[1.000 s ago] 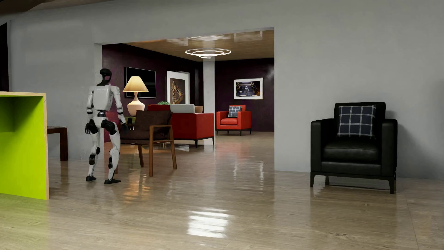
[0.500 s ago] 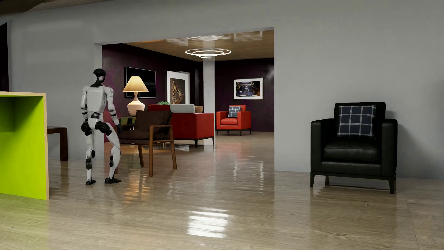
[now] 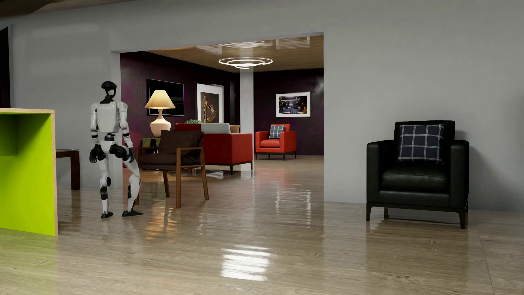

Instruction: Walk to chair

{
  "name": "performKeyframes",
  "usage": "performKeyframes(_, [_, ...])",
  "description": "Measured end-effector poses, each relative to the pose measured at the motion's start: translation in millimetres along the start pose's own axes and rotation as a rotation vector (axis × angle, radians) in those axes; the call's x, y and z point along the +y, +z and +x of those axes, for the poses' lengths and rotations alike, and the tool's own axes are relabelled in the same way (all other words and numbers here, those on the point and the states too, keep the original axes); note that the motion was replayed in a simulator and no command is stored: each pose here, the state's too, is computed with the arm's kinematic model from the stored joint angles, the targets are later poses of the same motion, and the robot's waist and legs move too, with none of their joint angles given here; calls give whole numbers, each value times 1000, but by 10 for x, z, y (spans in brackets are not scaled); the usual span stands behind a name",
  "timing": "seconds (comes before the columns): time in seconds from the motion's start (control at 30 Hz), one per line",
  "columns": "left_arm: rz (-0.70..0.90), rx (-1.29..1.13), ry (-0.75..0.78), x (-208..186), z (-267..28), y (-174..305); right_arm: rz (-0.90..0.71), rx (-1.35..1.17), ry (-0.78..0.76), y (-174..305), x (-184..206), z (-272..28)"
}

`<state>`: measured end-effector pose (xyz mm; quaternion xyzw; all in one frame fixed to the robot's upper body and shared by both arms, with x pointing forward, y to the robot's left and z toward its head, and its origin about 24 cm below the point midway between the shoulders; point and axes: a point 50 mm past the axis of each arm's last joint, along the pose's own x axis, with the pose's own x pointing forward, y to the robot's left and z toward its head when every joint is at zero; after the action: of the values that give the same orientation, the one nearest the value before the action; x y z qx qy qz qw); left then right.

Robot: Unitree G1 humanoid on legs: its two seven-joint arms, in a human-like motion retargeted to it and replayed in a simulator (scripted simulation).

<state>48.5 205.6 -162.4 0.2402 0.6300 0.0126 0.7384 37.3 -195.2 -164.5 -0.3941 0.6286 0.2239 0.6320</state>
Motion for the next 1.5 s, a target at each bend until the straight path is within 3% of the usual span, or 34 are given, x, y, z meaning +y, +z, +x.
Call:
performKeyframes(0.1, [17, -56, 1, 36, 17, 251, -43, -94, -109, 284, -279, -40])
performKeyframes(0.2, [4, -179, 39, 105, -29, 587, -201, -187, -251, 583, -713, -133])
performKeyframes(0.4, [-21, -273, 98, 187, -80, 750, -125, -385, -511, 1057, -1340, -467])
performKeyframes(0.6, [-3, -121, 67, 185, 1, 410, -80, -375, -411, 1097, -1145, -379])
performKeyframes(0.8, [-38, -66, 65, 182, 4, 214, -121, -133, -147, 547, -625, -55])
performKeyframes(1.03, [4, -92, 41, 77, -4, 258, -4, -26, -97, 135, -246, 8])
performKeyframes(1.2, [87, -187, 44, 84, -17, 524, -2, -104, -140, 348, -344, -36])
performKeyframes(1.37, [136, -320, 83, 157, -76, 830, -275, -185, -232, 643, -574, -111])
performKeyframes(1.5, [144, -367, 108, 210, -111, 992, -80, -217, -259, 716, -705, -149])
